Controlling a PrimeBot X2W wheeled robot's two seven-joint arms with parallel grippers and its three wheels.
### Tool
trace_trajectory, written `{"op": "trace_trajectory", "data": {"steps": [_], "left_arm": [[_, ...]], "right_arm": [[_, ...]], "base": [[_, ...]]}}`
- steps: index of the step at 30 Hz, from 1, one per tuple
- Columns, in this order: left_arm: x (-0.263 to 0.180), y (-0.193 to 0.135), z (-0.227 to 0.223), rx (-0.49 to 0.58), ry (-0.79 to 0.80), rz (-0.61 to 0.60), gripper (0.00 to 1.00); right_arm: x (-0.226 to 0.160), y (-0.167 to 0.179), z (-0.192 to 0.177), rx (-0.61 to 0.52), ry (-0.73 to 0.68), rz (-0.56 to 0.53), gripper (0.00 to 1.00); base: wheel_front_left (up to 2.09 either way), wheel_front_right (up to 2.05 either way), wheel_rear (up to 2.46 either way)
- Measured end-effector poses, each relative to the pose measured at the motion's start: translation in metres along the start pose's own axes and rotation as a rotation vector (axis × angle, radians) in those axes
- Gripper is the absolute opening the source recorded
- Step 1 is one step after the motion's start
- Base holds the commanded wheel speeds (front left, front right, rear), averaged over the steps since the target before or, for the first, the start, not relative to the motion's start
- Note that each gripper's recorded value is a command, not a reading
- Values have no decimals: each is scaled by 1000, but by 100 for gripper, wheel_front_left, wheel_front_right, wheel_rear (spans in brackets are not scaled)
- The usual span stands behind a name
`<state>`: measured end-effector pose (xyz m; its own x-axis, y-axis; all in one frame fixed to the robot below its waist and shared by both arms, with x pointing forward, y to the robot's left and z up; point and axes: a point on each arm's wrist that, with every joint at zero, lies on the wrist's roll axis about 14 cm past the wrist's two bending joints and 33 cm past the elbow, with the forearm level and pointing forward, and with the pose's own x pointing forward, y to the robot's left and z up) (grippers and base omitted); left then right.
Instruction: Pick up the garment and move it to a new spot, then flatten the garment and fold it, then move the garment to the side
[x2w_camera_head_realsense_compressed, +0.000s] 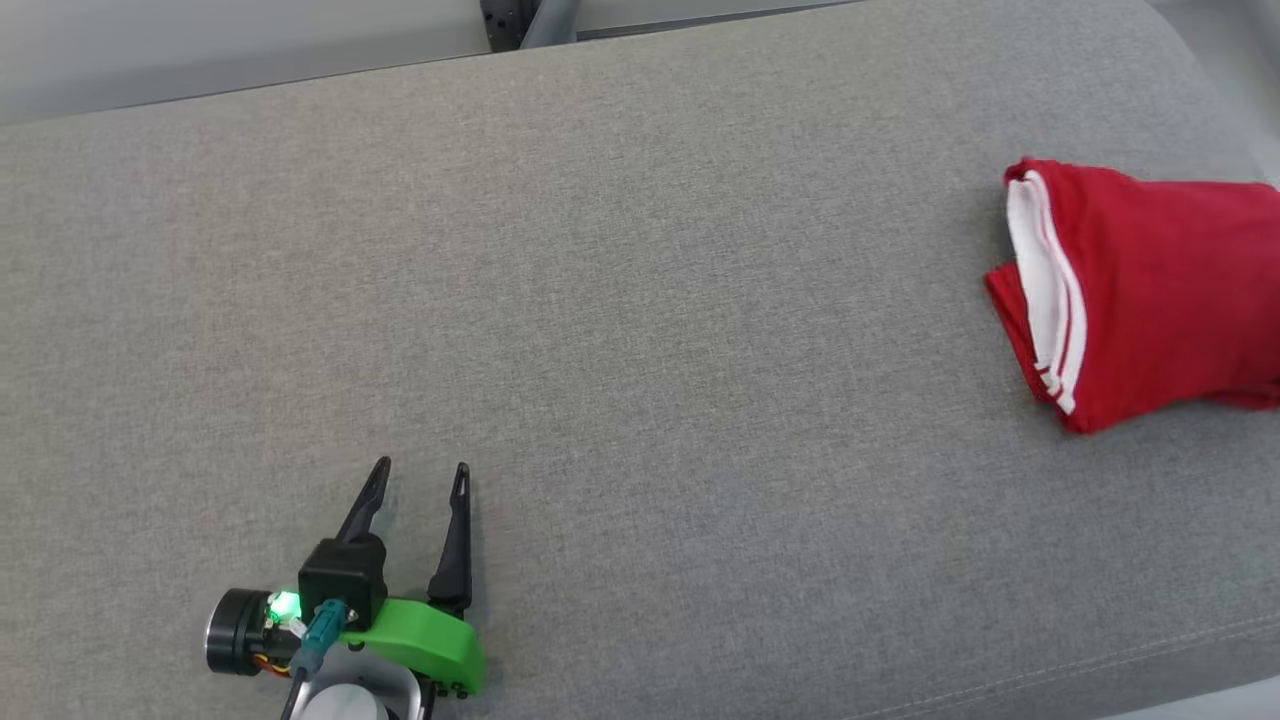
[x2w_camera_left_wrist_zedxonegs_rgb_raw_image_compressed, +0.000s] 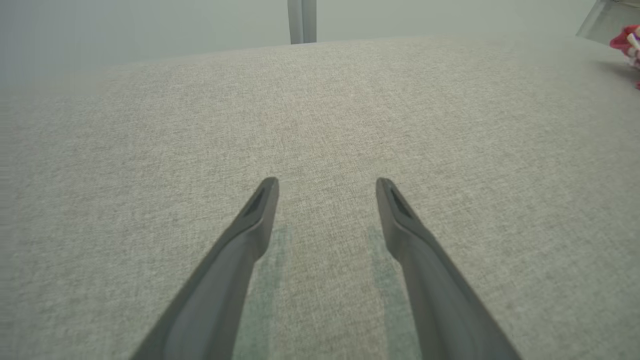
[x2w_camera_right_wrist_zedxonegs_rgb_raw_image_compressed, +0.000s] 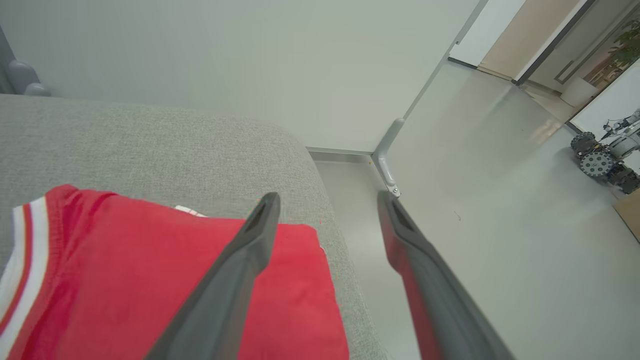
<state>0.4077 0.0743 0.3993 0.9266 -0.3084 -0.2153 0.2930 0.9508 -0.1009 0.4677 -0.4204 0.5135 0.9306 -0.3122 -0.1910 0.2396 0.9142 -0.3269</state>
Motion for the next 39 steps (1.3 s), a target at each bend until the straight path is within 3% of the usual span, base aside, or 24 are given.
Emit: {"op": "trace_trajectory", "data": {"steps": [3,7,11,22,27,39], "left_arm": [[-2,4,0,1,-1,16,100],[-5,12,8,3,-22,46,100],[-12,18,13,-3,-37,76,100],[-35,33,26,-9,-78,136,100],[-49,43,27,-10,-85,175,100],[-78,61,33,-17,-116,253,100]], "right_arm": [[5,12,9,17,-33,16,100],[3,55,44,68,-169,95,100],[-16,103,46,122,-221,187,100],[-83,204,2,302,-150,385,100],[-108,230,-7,355,-128,432,100],[-136,240,0,384,-163,451,100]], "base": [[0,0,0],[0,0,0],[0,0,0],[0,0,0],[0,0,0],[0,0,0]]}}
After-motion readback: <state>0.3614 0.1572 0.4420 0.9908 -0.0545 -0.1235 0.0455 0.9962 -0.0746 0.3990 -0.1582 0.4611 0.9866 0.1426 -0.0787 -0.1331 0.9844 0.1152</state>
